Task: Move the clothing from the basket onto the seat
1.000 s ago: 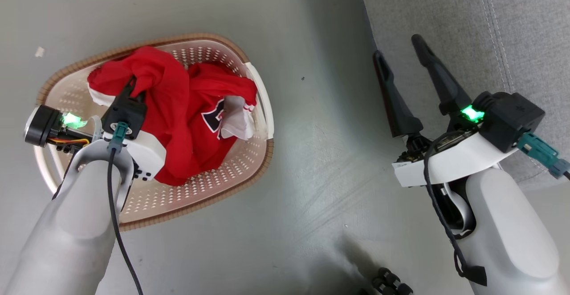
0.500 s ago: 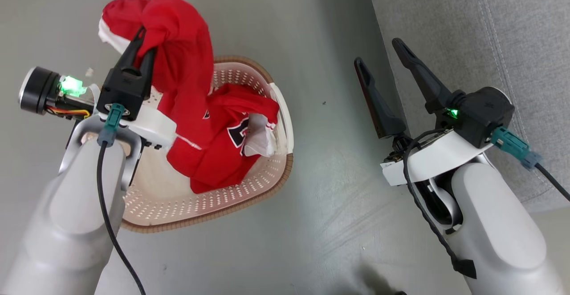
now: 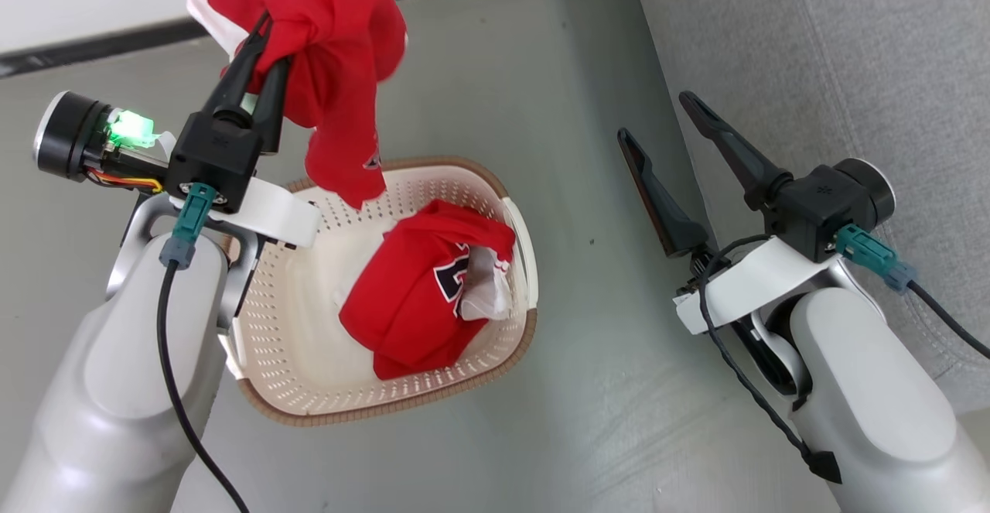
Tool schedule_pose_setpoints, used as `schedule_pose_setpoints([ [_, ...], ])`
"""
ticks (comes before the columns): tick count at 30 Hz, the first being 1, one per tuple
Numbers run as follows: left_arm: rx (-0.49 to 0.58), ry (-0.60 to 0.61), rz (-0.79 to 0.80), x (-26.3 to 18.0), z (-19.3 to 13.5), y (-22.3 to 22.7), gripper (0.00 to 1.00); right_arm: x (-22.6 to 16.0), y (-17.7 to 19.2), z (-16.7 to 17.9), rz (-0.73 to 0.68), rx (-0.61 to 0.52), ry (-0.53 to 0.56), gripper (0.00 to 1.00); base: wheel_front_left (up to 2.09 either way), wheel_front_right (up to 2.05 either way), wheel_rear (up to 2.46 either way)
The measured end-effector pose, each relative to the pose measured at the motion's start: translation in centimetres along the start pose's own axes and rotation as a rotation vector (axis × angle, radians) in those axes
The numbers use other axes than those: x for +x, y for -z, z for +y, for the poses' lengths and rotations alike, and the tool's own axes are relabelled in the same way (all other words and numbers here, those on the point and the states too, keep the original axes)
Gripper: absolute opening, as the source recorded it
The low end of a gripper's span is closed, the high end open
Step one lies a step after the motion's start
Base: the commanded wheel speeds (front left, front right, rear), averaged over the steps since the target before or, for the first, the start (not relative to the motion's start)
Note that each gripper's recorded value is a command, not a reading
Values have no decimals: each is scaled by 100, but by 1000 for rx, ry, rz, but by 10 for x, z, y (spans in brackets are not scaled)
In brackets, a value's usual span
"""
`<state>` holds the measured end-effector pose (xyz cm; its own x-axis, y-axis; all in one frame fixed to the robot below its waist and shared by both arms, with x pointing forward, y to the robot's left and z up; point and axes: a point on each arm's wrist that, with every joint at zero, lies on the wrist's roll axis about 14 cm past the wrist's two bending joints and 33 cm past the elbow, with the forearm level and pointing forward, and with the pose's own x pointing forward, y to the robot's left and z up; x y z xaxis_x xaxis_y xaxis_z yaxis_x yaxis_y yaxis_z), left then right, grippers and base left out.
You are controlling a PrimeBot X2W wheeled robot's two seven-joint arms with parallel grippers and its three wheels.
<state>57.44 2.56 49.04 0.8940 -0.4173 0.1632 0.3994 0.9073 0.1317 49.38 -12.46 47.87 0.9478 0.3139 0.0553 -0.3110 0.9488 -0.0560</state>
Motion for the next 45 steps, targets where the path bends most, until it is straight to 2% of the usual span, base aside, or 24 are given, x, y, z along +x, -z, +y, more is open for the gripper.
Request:
schedule_pose_setpoints([
  [15,41,107,-155,-21,-32,-98,0,-12,-41,44,-57,-51,-139,100,0,0,0],
  [27,45,201,-249,-49,-67,-155,0,-29,-59,45,-63,-172,-190,100,0,0,0],
  [36,56,246,-288,-76,-87,-184,0,-42,-61,88,-55,-225,-324,100,0,0,0],
  [45,78,272,-294,-97,-98,-202,0,-52,-62,125,-49,-231,-427,100,0,0,0],
])
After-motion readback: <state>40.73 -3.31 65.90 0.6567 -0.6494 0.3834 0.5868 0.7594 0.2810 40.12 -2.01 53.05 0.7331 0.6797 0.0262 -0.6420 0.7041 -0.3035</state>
